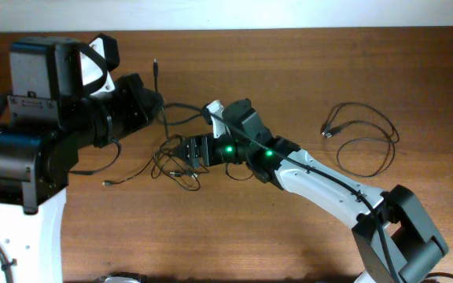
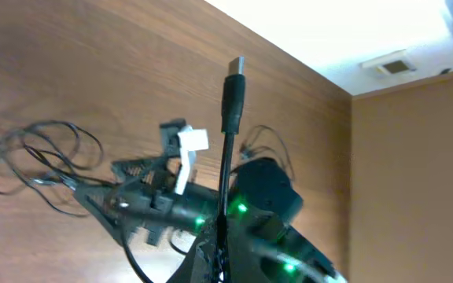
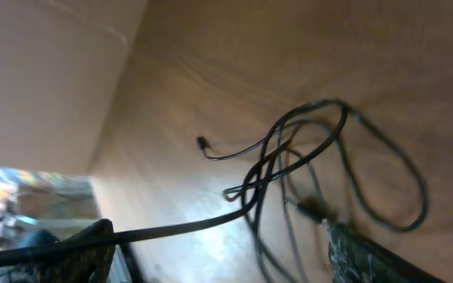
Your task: Untangle cables
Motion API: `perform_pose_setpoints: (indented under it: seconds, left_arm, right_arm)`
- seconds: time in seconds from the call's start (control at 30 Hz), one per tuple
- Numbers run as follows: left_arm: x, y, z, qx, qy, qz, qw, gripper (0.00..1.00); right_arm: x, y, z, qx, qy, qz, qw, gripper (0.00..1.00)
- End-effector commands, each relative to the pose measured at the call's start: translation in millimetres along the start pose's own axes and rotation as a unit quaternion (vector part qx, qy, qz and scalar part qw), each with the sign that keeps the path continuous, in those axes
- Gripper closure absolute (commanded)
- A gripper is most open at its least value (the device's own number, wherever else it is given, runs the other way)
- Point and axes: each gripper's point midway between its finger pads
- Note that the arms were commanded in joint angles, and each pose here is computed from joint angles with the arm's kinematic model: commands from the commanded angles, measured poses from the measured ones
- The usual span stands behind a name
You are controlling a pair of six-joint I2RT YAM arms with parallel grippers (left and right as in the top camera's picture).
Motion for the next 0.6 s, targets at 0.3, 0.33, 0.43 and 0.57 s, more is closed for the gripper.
perform_pose_setpoints:
  seconds: [0.3,0.33,0.43,0.57]
  left_arm:
    - [-5,14,-36,-0.023,0.106,0.047,0.993,1.0]
    - [-6,14,-37,-0.023,0.108,0.048,0.993,1.0]
    - [-9,18,-49,-0.019,0.144,0.063,0.987,1.0]
    - [-16,20,-67,-0.009,0.194,0.076,0.978,1.0]
  right_arm:
    - [-2,-29,10,-0.102,0.002,-0.068,0.993,0.46]
    - [-2,-31,12,-0.104,-0.001,-0.071,0.992,0.48]
    - [-3,-34,16,-0.112,-0.006,-0.079,0.991,0.52]
    - [-3,-36,18,-0.119,-0.01,-0.084,0.989,0.57]
Point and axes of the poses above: each gripper's point midway between its finger pads, its own x axis out along the fingers, its own z axis along the line the jaws close on, y = z × x, and after that the axes turned 8 degrees about x, right-handed
